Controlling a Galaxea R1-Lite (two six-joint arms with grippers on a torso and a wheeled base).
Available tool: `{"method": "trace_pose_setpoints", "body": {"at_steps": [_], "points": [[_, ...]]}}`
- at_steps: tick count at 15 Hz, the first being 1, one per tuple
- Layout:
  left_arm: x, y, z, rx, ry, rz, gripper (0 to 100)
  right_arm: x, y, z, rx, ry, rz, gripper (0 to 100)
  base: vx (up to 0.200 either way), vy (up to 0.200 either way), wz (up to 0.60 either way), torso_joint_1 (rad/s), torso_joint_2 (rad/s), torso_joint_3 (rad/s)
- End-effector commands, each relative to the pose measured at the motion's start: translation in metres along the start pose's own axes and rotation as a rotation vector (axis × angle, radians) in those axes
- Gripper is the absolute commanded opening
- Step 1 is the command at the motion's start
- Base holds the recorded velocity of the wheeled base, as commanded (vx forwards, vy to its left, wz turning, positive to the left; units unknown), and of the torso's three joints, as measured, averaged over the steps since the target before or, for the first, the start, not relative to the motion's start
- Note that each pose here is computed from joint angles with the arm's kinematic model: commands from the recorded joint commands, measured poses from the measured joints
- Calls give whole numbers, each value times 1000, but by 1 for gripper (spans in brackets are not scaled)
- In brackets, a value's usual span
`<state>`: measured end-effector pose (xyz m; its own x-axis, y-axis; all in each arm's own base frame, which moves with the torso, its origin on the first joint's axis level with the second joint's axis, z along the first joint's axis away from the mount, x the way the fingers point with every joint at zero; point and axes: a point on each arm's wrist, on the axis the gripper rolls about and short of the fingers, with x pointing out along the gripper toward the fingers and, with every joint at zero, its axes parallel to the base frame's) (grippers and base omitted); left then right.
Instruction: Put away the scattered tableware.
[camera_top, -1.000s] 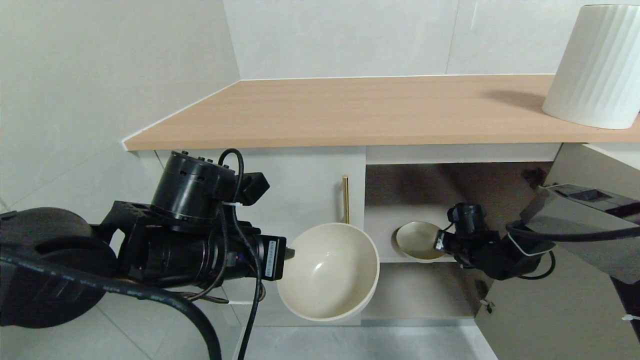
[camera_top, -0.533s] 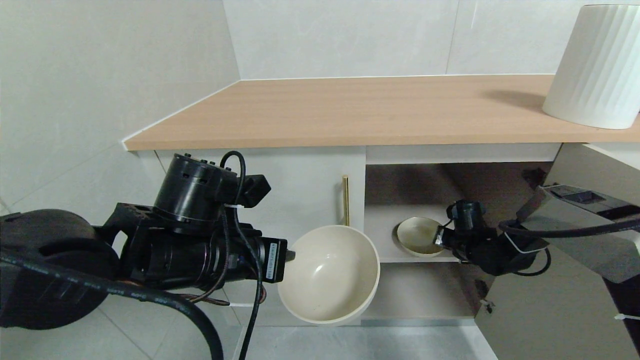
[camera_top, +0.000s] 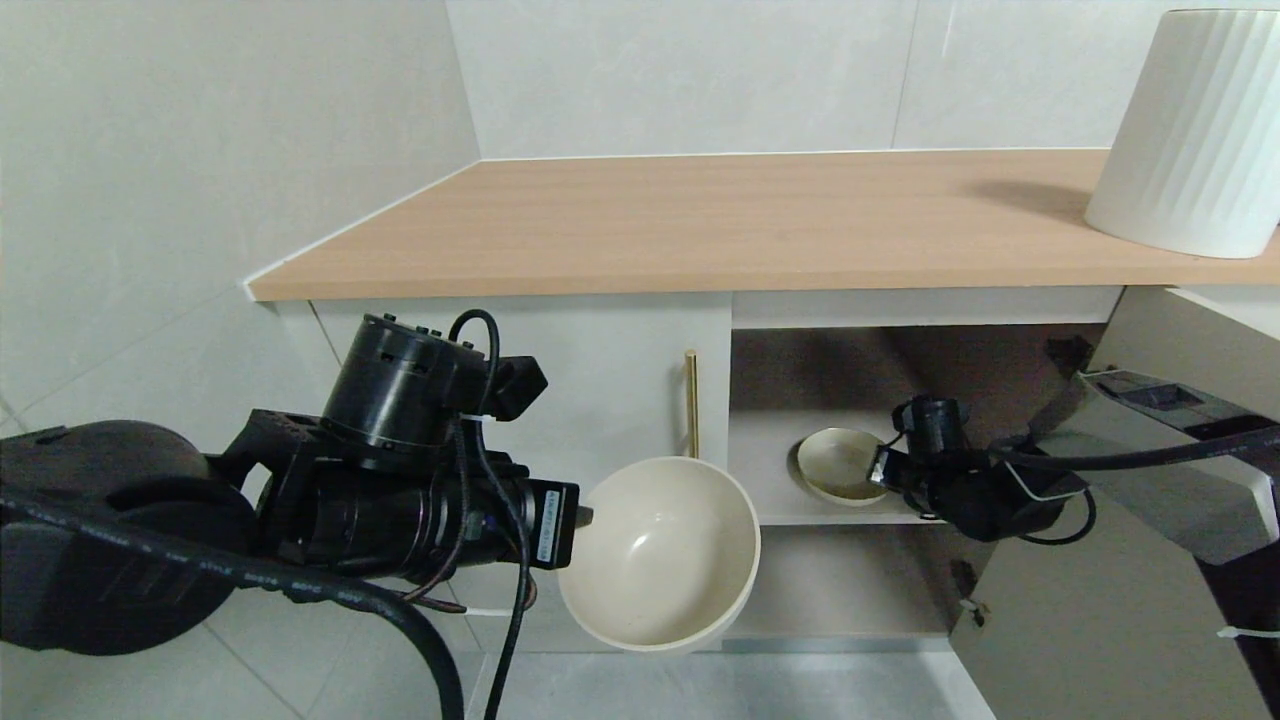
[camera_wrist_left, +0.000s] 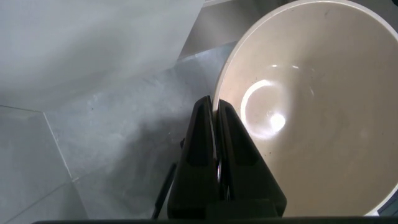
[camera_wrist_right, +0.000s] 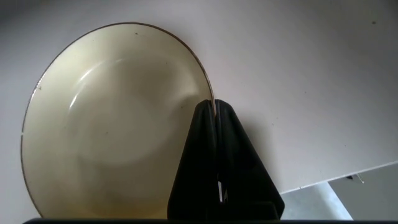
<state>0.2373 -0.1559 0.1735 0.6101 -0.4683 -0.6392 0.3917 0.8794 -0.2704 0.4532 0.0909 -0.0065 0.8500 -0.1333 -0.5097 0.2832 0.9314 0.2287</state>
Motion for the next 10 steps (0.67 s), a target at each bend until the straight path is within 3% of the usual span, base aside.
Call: {"method": "trace_pose_setpoints", "body": {"at_steps": [1,7,8,10], "points": [[1,0,0,-1,3,1,0,1,-1,-1,0,-2,-5,0,0,0,0,0,0,0],[1,0,0,0,-3,14,0,3,0,0,1,-9,-12,0,0,0,0,0,0,0],[1,0,0,0,-3,14,0,3,0,0,1,-10,-14,100,0,0,0,0,0,0],[1,0,0,0,-3,14,0,2,0,1,3,-14,-14,100,0,0,0,0,0,0]]}}
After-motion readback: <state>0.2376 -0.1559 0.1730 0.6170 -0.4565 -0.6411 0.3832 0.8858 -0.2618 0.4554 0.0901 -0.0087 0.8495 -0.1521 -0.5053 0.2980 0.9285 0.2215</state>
